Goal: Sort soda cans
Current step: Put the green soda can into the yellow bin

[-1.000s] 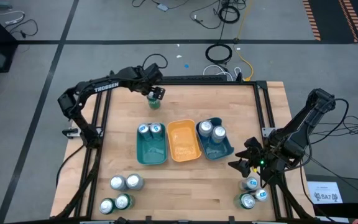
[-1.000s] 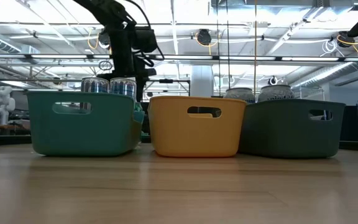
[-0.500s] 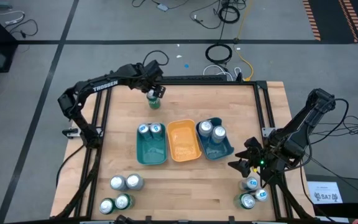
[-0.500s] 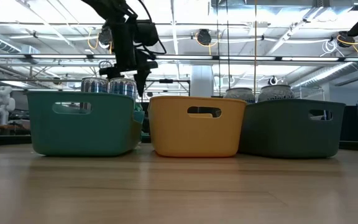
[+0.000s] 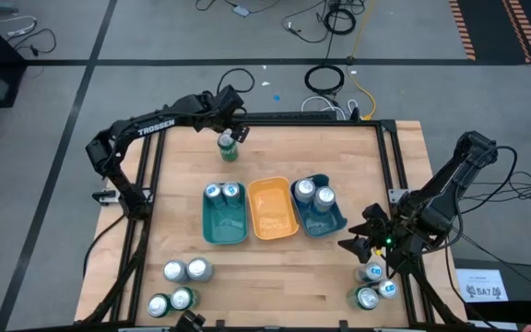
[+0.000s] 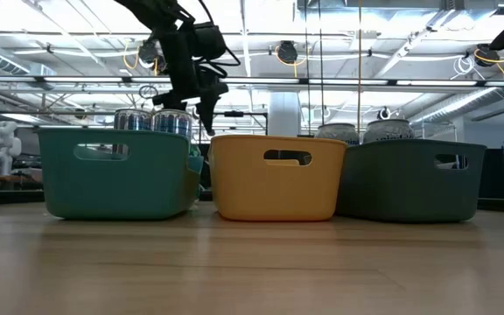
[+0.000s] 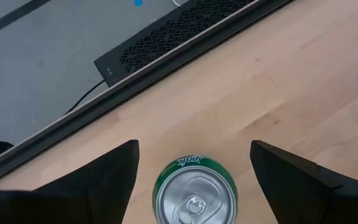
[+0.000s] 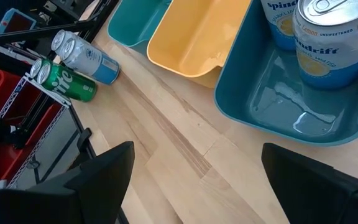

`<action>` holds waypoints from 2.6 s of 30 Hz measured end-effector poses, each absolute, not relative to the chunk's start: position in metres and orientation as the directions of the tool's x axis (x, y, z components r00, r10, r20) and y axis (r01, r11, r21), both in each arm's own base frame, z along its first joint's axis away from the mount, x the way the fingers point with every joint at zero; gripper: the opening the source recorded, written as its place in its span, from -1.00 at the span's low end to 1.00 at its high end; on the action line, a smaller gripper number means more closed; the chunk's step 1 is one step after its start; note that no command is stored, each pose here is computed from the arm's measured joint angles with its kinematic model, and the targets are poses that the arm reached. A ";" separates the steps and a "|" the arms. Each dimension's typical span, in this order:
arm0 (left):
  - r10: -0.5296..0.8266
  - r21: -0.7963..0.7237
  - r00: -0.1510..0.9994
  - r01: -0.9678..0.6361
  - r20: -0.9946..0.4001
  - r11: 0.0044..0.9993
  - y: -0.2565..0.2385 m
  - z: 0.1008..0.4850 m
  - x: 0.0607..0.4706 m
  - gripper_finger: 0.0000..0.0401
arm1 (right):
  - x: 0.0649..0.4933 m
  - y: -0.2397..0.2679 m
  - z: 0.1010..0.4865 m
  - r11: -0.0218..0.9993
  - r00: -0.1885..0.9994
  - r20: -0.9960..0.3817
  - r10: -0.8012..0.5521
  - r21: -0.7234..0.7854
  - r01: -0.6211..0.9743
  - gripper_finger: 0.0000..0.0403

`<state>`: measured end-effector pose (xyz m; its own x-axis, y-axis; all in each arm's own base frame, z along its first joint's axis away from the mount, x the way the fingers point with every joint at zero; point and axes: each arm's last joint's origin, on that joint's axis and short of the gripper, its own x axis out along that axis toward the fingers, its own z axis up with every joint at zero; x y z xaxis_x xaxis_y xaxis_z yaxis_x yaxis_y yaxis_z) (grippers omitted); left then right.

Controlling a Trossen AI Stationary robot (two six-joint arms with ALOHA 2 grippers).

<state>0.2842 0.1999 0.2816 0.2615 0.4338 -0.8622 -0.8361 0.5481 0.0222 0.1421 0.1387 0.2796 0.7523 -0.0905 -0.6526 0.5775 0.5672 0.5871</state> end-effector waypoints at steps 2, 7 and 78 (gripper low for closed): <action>0.434 0.023 0.261 -0.835 -0.862 0.549 0.200 0.282 0.284 0.59 | 0.142 0.139 0.280 0.566 0.754 -0.651 -0.089 0.590 0.576 0.71; 0.432 0.025 0.259 -0.835 -0.864 0.550 0.200 0.281 0.284 0.59 | 0.142 0.139 0.280 0.564 0.755 -0.650 -0.087 0.593 0.575 0.71; 0.345 -0.063 0.289 -0.839 -0.893 0.540 0.180 0.291 0.293 0.59 | 0.143 0.140 0.280 0.582 0.759 -0.646 -0.077 0.589 0.561 0.71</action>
